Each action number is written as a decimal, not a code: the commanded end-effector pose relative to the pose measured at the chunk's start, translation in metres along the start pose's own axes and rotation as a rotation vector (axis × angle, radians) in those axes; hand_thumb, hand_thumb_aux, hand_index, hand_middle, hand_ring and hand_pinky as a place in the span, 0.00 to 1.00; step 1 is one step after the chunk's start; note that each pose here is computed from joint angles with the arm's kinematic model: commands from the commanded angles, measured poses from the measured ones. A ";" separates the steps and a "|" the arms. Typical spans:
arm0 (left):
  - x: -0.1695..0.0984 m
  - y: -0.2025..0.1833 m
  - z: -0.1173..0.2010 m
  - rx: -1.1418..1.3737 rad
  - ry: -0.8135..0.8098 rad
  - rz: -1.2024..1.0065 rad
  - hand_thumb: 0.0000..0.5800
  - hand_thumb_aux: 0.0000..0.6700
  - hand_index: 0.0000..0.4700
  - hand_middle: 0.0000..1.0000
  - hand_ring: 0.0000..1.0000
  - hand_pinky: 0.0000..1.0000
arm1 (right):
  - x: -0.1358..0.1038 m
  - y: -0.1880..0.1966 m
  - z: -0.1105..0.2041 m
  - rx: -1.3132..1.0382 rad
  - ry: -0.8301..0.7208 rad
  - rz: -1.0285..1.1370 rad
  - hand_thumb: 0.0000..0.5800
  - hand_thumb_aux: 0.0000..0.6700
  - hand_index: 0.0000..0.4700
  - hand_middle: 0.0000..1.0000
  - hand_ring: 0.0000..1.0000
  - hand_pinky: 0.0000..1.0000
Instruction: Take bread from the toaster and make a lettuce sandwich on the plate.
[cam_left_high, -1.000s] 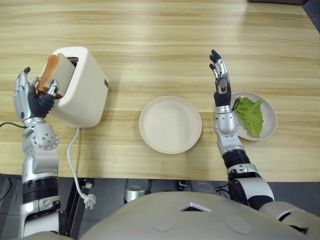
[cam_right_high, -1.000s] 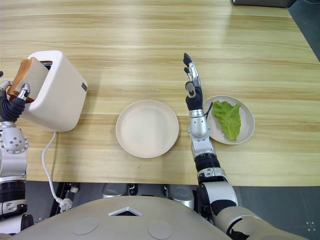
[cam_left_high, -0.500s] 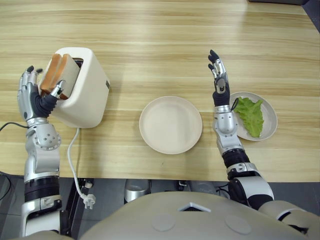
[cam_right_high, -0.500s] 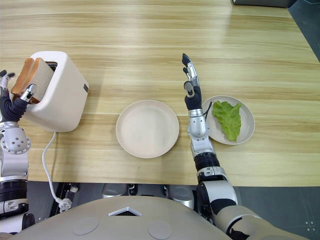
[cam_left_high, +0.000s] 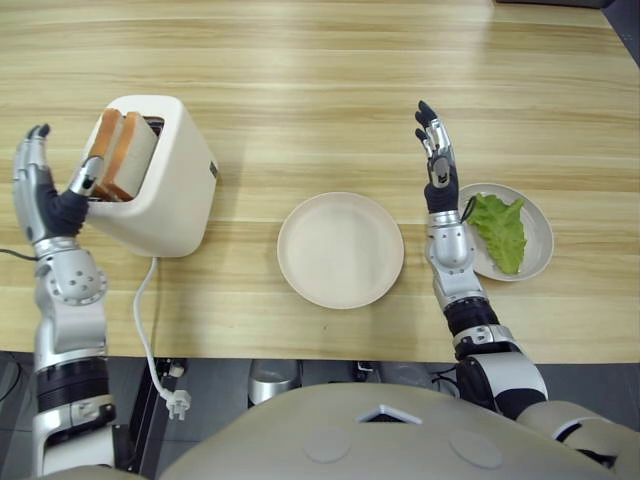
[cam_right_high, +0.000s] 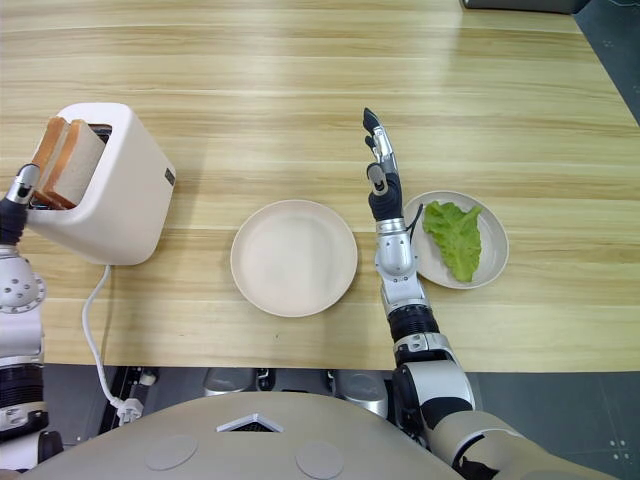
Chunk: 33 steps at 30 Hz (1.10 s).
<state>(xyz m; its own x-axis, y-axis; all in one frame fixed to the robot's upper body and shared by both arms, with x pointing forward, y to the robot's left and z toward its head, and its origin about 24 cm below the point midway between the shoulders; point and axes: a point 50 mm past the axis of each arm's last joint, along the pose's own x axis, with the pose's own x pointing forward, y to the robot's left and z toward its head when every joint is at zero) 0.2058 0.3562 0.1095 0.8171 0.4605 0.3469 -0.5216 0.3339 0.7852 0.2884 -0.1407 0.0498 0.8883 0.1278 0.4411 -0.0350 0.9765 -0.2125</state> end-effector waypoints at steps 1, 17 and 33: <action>-0.006 -0.004 -0.009 0.055 0.037 -0.030 0.00 0.00 0.00 0.00 0.00 0.00 | -0.002 0.000 0.000 0.000 0.002 -0.004 0.00 0.00 0.00 0.00 0.00 0.00; -0.013 -0.023 -0.004 0.042 0.035 -0.102 0.00 0.00 0.00 0.00 0.00 0.00 | -0.001 0.001 0.001 0.001 -0.001 -0.002 0.00 0.00 0.00 0.00 0.00 0.00; -0.009 -0.030 -0.007 0.081 0.060 -0.100 1.00 1.00 0.98 0.00 0.00 0.00 | -0.002 0.000 0.000 -0.002 0.002 -0.007 0.00 0.00 0.00 0.00 0.00 0.00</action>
<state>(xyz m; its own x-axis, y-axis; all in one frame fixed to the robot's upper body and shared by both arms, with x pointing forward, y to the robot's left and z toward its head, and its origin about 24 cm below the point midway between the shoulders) 0.2139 0.3454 0.0899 0.8373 0.4653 0.2872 -0.4601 0.3157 0.8299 0.2877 -0.1395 0.0492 0.8886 0.1265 0.4408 -0.0334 0.9765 -0.2128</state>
